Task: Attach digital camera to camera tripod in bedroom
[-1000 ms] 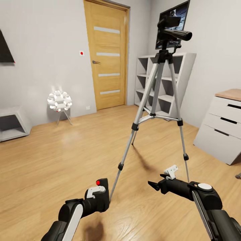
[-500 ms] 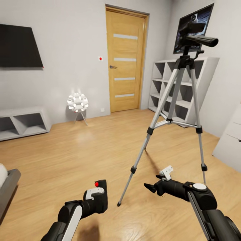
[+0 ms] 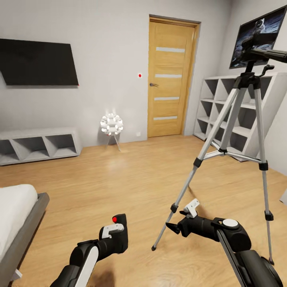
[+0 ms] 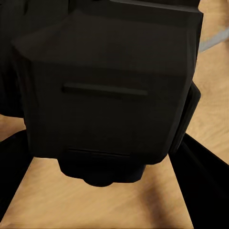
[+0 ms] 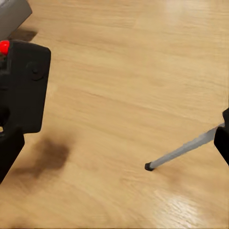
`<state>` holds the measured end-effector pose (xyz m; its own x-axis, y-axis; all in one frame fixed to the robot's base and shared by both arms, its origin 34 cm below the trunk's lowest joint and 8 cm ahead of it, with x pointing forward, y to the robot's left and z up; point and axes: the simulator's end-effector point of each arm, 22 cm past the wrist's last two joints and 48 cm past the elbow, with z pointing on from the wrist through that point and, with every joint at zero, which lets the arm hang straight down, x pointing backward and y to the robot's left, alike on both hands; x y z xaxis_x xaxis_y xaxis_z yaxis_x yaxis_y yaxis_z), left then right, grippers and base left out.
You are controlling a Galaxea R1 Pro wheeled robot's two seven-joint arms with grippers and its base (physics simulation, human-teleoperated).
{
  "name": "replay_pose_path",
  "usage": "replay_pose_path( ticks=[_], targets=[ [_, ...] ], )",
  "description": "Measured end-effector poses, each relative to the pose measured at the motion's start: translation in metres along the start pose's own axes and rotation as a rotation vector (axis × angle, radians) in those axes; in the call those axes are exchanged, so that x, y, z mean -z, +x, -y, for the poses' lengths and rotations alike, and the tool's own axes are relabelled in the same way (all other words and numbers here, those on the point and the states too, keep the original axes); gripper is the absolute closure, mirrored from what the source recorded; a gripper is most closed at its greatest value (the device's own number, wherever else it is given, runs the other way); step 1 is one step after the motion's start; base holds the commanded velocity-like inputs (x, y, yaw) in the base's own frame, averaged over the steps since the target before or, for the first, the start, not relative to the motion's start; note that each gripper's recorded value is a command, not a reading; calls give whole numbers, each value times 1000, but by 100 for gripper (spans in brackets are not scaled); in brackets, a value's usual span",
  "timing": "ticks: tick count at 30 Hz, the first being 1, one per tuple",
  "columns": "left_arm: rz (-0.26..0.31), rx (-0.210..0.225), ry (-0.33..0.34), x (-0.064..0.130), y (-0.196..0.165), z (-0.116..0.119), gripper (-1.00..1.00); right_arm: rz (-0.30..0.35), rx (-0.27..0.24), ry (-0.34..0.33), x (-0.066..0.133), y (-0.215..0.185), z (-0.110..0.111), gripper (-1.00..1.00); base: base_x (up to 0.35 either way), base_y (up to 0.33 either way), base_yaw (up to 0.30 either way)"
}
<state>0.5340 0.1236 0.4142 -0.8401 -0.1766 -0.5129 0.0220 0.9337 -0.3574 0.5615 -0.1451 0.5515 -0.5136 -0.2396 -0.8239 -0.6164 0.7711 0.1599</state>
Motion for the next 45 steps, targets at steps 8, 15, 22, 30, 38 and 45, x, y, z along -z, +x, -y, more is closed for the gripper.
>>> replay_pose_path(
  ticks=[8, 15, 22, 30, 38, 45],
  targets=[
    [9, 125, 124, 5, -7, 21, 100, -1, 2, -2, 0, 0, -1, -100, 0, 0, 281],
    [10, 144, 140, 6, -7, 23, 100, -2, 1, -2, 0, 0, -1, -100, 0, 0, 281],
    [1, 150, 139, 4, -4, 22, 100, -2, 1, -2, 0, 0, -1, -100, 0, 0, 281],
    [-12, 137, 122, 2, 1, 13, 100, -1, 2, -1, 0, 0, -1, -100, 58, 25, 260],
    [-15, 134, 125, 10, -8, 20, 100, 1, -1, 2, 6, -13, 1, -100, 27, 13, 65],
    [-15, 131, 118, 20, -19, 22, 100, 2, -2, 3, 12, -28, 2, -100, 4, 2, 9]
  ],
)
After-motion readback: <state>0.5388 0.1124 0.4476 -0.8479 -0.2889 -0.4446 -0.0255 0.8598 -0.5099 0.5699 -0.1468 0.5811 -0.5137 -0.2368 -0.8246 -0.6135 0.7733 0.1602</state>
